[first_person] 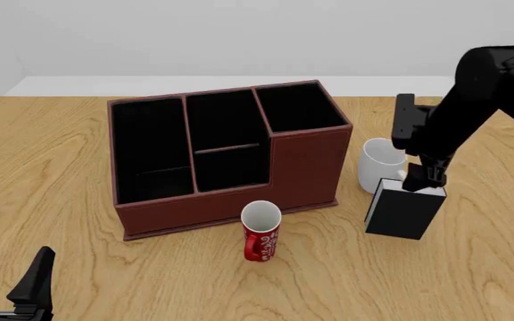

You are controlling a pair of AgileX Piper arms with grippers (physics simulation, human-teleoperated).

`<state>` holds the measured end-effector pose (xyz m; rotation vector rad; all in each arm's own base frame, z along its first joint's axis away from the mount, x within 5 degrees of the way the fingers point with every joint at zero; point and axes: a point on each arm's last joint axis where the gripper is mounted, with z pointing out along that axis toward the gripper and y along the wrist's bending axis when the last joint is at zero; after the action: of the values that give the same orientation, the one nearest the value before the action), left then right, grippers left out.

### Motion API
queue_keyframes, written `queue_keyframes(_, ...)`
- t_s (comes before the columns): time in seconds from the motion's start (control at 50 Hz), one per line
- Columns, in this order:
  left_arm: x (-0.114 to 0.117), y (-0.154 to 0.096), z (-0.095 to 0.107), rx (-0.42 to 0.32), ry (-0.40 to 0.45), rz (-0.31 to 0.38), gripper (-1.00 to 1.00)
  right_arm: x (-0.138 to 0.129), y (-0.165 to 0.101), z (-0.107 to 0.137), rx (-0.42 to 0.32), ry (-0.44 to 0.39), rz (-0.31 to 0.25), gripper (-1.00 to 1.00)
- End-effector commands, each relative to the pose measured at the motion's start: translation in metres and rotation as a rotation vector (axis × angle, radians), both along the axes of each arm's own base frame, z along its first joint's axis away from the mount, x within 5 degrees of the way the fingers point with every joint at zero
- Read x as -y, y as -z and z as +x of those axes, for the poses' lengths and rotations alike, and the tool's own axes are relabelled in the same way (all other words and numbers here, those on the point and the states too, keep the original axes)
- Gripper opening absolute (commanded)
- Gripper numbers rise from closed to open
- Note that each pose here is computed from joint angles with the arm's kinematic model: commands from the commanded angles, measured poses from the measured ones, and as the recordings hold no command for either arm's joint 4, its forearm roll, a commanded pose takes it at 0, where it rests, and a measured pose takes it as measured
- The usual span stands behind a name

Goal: Pick up the book and place it in the right compartment of the caddy.

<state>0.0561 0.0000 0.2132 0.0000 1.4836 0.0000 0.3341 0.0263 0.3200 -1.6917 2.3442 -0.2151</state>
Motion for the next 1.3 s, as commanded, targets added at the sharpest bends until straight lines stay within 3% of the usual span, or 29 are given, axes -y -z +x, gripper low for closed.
queue_keyframes(0.02, 0.000, 0.000, 0.000, 0.000, 0.000, 0.000, 1.00, 0.006, 0.012, 0.001, -0.040, 0.024, -0.001, 1.00)
queue_keyframes(0.26, 0.000, 0.000, 0.000, 0.000, 0.000, 0.000, 1.00, 0.022, 0.016, 0.008, -0.048, 0.048, -0.007, 1.00)
queue_keyframes(1.3, 0.000, 0.000, 0.000, 0.000, 0.000, 0.000, 1.00, 0.005, 0.044, 0.022, -0.128, 0.056, -0.001, 1.00)
